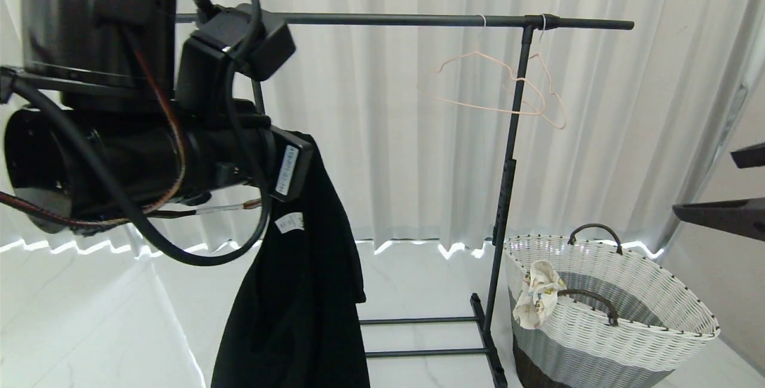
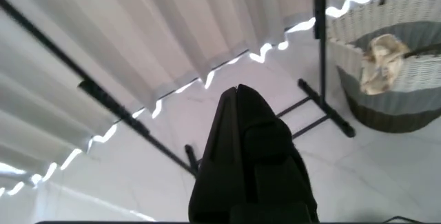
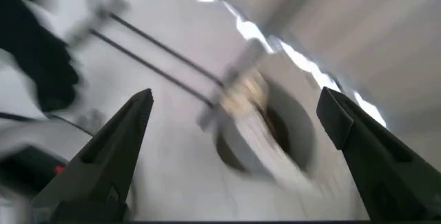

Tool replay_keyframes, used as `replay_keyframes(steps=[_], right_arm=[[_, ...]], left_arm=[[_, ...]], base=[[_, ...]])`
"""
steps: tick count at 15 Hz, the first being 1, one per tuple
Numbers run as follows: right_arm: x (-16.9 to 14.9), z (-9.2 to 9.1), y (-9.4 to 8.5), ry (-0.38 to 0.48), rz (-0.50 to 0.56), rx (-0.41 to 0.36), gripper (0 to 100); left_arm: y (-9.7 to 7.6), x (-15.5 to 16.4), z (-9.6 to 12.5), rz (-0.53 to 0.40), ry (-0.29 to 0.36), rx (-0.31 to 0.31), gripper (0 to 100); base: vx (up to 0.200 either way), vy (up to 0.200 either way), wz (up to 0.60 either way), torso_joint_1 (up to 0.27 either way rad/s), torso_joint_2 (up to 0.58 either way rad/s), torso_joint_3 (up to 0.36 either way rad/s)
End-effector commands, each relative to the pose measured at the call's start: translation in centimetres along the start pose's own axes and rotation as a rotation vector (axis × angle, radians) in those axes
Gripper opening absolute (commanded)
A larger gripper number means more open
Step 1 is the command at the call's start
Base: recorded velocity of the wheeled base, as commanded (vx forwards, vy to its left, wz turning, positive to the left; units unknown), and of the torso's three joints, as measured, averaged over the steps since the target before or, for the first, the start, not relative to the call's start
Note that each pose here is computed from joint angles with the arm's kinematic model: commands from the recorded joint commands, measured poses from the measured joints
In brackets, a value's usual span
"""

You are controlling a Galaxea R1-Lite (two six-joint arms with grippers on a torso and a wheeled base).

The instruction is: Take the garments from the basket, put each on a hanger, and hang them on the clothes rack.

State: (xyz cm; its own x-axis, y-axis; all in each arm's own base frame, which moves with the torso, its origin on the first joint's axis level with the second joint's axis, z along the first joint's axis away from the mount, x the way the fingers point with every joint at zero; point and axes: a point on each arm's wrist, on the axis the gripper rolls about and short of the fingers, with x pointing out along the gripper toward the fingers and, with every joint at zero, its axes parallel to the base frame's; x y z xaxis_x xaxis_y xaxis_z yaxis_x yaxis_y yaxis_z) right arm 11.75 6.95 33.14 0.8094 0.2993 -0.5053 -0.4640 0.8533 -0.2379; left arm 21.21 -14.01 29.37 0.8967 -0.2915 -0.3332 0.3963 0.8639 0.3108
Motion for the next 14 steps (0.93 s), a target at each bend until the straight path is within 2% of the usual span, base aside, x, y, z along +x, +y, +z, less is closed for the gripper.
replay_keyframes(steps=[1, 2, 3, 5, 6, 11, 12, 14], right_arm=[[-1.4, -2.7, -2.5, 0.121, -0.203, 0.1, 100], [-1.5, -3.5, -2.6, 0.143, -0.23, 0.114, 100], [-1.7, -5.1, -3.1, 0.202, -0.296, 0.14, 100], [-1.8, -7.0, -3.6, 0.279, -0.367, 0.13, 100], [-1.8, -7.3, -3.8, 0.295, -0.383, 0.131, 100], [-1.0, -7.3, -3.9, 0.262, -0.365, 0.139, 100], [-0.3, -7.7, -4.0, 0.22, -0.365, 0.149, 100], [0.3, -8.1, -4.0, 0.189, -0.38, 0.155, 100]], left_arm=[[4.9, -2.8, -2.3, 0.173, 0.044, -0.027, 0], [5.7, -3.1, -3.1, 0.211, 0.07, -0.034, 0], [6.8, -4.1, -4.9, 0.273, 0.11, -0.06, 0], [7.4, -5.2, -6.9, 0.309, 0.155, -0.082, 0], [7.7, -5.5, -7.5, 0.33, 0.171, -0.09, 0], [7.7, -5.7, -8.1, 0.319, 0.178, -0.113, 0], [7.6, -5.6, -8.2, 0.286, 0.158, -0.169, 0], [7.5, -5.7, -8.1, 0.229, 0.133, -0.205, 0]], base=[[0.0, 0.0, 0.0, 0.0, 0.0, 0.0], [0.0, 0.0, 0.0, 0.0, 0.0, 0.0], [0.0, 0.0, 0.0, 0.0, 0.0, 0.0], [0.0, 0.0, 0.0, 0.0, 0.0, 0.0], [0.0, 0.0, 0.0, 0.0, 0.0, 0.0], [0.0, 0.0, 0.0, 0.0, 0.0, 0.0], [0.0, 0.0, 0.0, 0.0, 0.0, 0.0], [0.0, 0.0, 0.0, 0.0, 0.0, 0.0]])
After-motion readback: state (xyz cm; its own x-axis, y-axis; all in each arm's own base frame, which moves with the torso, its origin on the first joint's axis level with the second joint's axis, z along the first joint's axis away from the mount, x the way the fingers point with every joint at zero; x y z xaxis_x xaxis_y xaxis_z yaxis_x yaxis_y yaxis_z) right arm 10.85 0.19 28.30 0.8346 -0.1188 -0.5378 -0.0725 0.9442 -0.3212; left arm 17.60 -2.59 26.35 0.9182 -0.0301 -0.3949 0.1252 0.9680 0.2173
